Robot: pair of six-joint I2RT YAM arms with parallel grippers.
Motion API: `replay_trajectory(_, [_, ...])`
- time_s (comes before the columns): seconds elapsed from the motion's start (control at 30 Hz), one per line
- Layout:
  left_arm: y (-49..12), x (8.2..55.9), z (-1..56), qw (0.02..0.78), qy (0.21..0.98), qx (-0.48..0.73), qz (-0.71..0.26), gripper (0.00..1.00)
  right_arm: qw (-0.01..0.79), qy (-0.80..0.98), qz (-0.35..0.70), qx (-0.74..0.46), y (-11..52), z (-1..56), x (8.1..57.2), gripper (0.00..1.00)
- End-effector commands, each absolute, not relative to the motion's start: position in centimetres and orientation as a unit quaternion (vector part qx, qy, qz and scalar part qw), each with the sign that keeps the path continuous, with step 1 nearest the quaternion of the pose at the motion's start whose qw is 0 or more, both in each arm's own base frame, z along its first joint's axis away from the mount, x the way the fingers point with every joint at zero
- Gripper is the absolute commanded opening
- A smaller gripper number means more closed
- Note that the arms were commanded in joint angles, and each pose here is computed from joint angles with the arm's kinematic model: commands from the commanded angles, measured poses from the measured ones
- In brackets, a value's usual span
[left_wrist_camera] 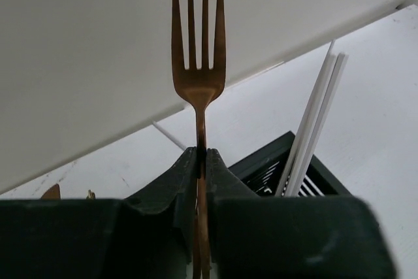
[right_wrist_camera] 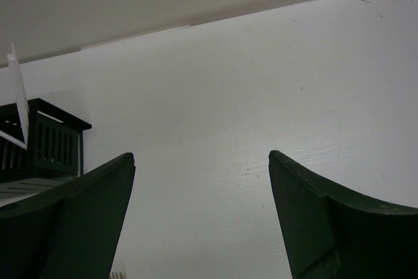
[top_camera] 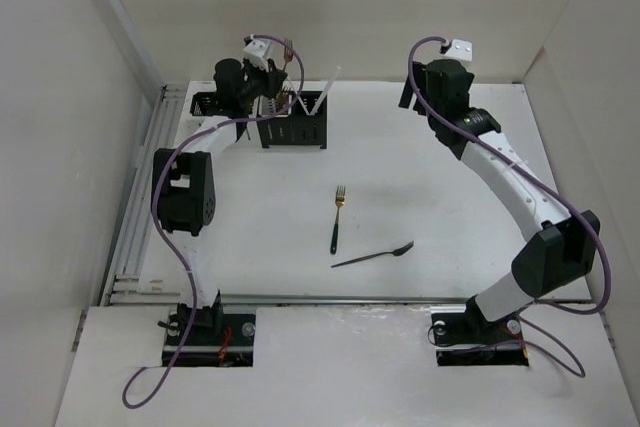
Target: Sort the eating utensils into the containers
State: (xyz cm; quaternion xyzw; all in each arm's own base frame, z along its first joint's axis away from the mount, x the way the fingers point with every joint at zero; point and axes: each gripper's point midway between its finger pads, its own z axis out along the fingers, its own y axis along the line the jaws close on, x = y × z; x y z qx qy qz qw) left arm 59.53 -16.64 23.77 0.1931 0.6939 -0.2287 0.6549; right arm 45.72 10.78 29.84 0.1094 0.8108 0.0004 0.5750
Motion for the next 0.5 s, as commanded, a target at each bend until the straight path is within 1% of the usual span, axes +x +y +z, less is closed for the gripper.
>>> replay_trajectory(0.0, [-16.2,59.1,26.3,0.686,0.661,0.207,-0.226,0.10,0.589,0.799,-0.011,0.119,9.7,31.7,45.3,0.88])
replay_trajectory(0.1, [-15.0,58.3,26.8,0.677,0.671,0.210,-0.217,0.37,0.590,0.798,-0.015,0.122,9.5,31.7,45.0,0.88])
replay_trajectory(0.17, [-15.3,57.5,26.9,0.669,0.673,0.225,-0.221,0.53,0.593,0.796,-0.013,0.123,9.4,31.9,44.9,0.88])
replay_trajectory(0.27, [-15.0,56.4,28.8,0.676,0.666,0.238,-0.207,0.62,0.601,0.790,-0.011,0.121,9.3,32.3,44.7,0.88])
replay_trajectory(0.33, [-15.2,55.0,30.4,0.676,0.662,0.258,-0.194,0.65,0.608,0.785,-0.010,0.120,9.1,32.9,44.3,0.88])
replay_trajectory(0.37, [-15.6,54.5,30.6,0.672,0.665,0.267,-0.186,0.65,0.603,0.790,-0.010,0.114,9.5,32.2,43.9,0.88])
replay_trajectory(0.4, [-16.0,53.9,30.6,0.666,0.668,0.281,-0.176,0.65,0.608,0.785,-0.010,0.118,9.1,32.8,43.4,0.88])
replay_trajectory(0.43, [-17.5,52.0,30.7,0.648,0.675,0.305,-0.179,0.65,0.610,0.784,-0.010,0.119,8.9,32.9,43.0,0.88])
replay_trajectory(0.47, [-17.8,51.1,29.6,0.635,0.681,0.324,-0.166,0.65,0.610,0.783,-0.010,0.119,8.8,32.9,42.5,0.88])
